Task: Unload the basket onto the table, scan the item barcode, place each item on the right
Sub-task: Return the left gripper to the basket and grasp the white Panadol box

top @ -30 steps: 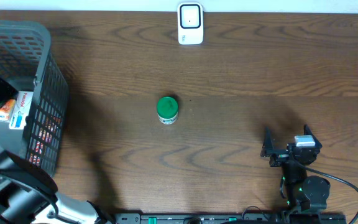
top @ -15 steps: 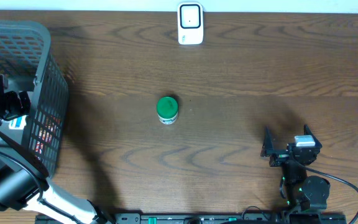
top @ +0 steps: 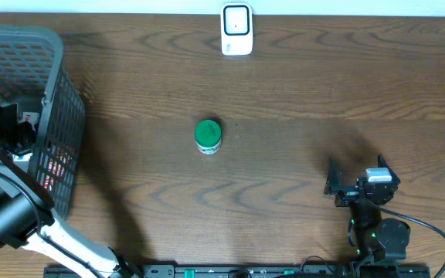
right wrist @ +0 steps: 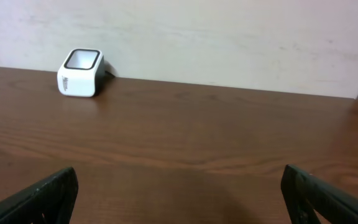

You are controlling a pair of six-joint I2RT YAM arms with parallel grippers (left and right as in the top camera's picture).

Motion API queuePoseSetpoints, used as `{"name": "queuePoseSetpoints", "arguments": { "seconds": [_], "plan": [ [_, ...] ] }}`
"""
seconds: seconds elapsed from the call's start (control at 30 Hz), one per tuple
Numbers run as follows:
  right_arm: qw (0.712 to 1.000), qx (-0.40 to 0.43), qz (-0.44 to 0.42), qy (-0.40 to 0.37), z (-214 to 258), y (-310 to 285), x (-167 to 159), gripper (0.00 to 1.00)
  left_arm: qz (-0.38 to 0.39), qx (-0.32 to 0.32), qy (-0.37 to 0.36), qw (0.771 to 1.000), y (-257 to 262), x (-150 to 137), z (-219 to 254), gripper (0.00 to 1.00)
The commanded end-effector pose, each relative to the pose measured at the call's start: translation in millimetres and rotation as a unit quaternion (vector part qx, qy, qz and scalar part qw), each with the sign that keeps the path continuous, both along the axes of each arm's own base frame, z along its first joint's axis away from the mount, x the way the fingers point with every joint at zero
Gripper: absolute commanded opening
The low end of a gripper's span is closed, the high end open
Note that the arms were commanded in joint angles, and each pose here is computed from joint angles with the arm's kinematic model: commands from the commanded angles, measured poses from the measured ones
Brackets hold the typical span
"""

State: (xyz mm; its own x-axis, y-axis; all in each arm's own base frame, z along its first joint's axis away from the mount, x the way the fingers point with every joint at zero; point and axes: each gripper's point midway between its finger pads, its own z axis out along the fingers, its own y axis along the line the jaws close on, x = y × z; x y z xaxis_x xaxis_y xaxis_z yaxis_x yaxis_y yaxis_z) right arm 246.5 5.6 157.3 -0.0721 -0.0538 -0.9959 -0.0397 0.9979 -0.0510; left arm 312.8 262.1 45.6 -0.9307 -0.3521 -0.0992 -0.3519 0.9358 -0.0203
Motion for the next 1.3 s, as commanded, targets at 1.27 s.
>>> {"name": "queuePoseSetpoints", "arguments": {
  "seconds": [1.27],
  "plan": [
    [1.000, 0.007, 0.003, 0.000, -0.5, 2.4, -0.3, 0.99, 0.135, -0.085, 0.016, 0.987, -36.7, -2.7, -5.6, 1.00]
  ]
}}
